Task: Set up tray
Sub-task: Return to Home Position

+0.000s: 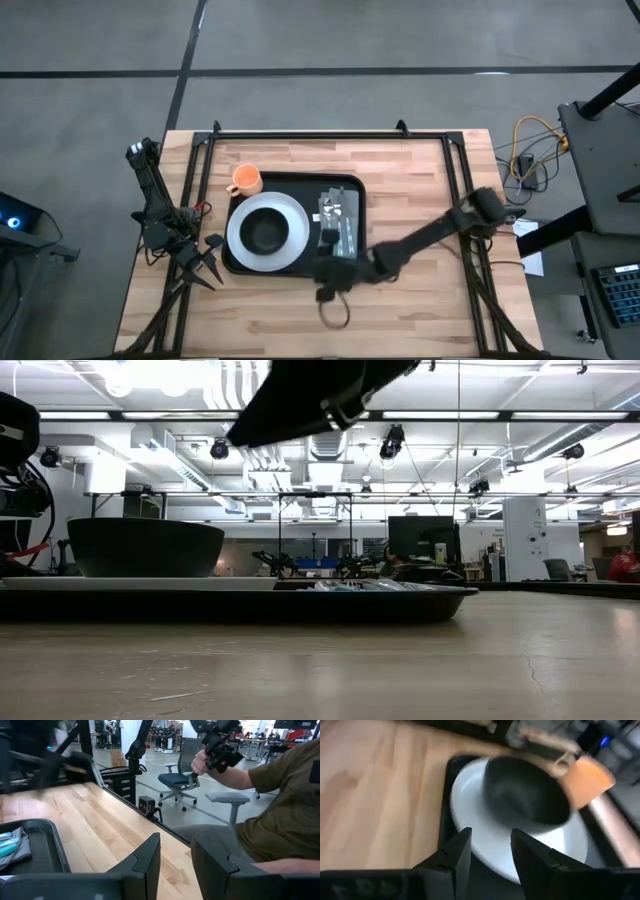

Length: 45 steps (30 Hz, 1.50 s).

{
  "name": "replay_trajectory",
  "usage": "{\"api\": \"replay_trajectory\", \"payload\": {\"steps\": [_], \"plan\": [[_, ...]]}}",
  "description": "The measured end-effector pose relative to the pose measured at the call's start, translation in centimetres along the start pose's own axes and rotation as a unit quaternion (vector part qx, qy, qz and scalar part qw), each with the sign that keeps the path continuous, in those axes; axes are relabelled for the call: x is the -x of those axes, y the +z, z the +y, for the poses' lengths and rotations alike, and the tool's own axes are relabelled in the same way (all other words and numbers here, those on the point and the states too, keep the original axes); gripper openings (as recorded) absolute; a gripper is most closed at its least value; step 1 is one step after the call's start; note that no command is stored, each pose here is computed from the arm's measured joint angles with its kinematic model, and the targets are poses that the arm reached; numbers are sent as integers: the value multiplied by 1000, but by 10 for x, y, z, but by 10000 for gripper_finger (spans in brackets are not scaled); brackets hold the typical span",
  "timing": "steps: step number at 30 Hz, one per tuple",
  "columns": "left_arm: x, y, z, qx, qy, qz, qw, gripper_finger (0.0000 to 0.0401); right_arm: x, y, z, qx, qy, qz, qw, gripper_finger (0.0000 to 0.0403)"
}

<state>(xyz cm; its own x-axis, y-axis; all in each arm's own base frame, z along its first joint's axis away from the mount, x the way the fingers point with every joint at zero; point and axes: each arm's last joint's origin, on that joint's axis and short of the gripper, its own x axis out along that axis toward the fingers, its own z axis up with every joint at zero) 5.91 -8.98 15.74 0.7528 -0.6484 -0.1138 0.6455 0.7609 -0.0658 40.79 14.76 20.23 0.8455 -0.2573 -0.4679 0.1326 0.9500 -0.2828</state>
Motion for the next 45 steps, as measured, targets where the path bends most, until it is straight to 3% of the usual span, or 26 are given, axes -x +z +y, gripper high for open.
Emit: {"api": "replay_trajectory", "payload": {"steps": [5,9,11,17,21,31,38,45], "plan": [[0,0,0,0,-1,0,1000,91,31,-32,-18,-43,68,-87,993,119],[0,0,0,0,0,0,1000,91,55,-60,-41,-53,178,-233,954,116],[0,0,0,0,0,0,1000,91,61,-70,-52,-46,197,-271,941,116],[0,0,0,0,0,0,1000,91,65,-107,-68,-21,202,-168,965,122],[0,0,0,0,0,0,1000,91,87,-133,-91,-24,182,-129,974,123],[0,0,0,0,-1,0,1000,91,166,-187,-120,-30,198,-218,955,111],[0,0,0,0,0,0,1000,91,187,-202,-129,-13,212,-195,957,114],[0,0,0,0,0,0,1000,91,200,-211,-132,33,269,-211,939,107]]}}
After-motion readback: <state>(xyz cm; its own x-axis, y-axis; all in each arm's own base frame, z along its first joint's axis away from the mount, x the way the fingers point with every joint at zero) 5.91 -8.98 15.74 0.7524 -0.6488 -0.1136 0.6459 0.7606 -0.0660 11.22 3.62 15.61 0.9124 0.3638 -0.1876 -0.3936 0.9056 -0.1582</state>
